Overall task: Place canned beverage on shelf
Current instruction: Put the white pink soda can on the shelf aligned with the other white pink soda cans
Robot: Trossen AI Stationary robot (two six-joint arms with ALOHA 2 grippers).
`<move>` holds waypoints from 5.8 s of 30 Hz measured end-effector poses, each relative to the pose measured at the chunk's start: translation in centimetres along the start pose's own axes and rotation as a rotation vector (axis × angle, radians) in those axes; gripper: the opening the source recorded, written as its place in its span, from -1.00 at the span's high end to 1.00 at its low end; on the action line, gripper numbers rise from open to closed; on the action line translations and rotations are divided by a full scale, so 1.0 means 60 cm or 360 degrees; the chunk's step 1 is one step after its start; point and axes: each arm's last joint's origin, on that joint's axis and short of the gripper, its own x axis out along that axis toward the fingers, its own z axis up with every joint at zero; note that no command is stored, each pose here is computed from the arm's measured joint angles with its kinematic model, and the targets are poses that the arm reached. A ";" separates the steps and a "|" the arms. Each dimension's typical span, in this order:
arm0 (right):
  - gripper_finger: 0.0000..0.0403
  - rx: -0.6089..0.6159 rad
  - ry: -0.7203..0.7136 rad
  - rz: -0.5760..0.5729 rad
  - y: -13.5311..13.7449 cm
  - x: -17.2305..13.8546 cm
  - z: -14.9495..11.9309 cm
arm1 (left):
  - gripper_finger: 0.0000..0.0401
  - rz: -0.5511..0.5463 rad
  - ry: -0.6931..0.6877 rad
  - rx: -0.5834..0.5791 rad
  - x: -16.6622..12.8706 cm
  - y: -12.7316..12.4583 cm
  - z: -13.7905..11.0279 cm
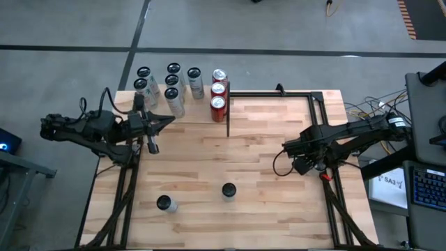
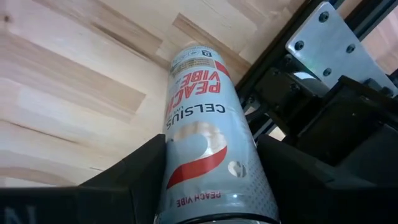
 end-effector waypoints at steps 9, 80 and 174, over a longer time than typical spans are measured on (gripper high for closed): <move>-0.21 -0.0077 -0.0056 -0.0033 -0.001 0.000 0.002 | 1.00 0.0005 -0.0016 -0.0009 -0.003 0.003 0.004; -0.20 -0.0762 -0.1765 0.0904 0.142 -0.258 0.047 | 0.96 -0.0233 0.0061 0.0007 0.069 -0.054 -0.014; -0.80 -0.1399 -0.2176 0.0275 0.330 -0.351 0.107 | -0.12 0.0188 0.0563 0.0045 0.053 -0.119 -0.086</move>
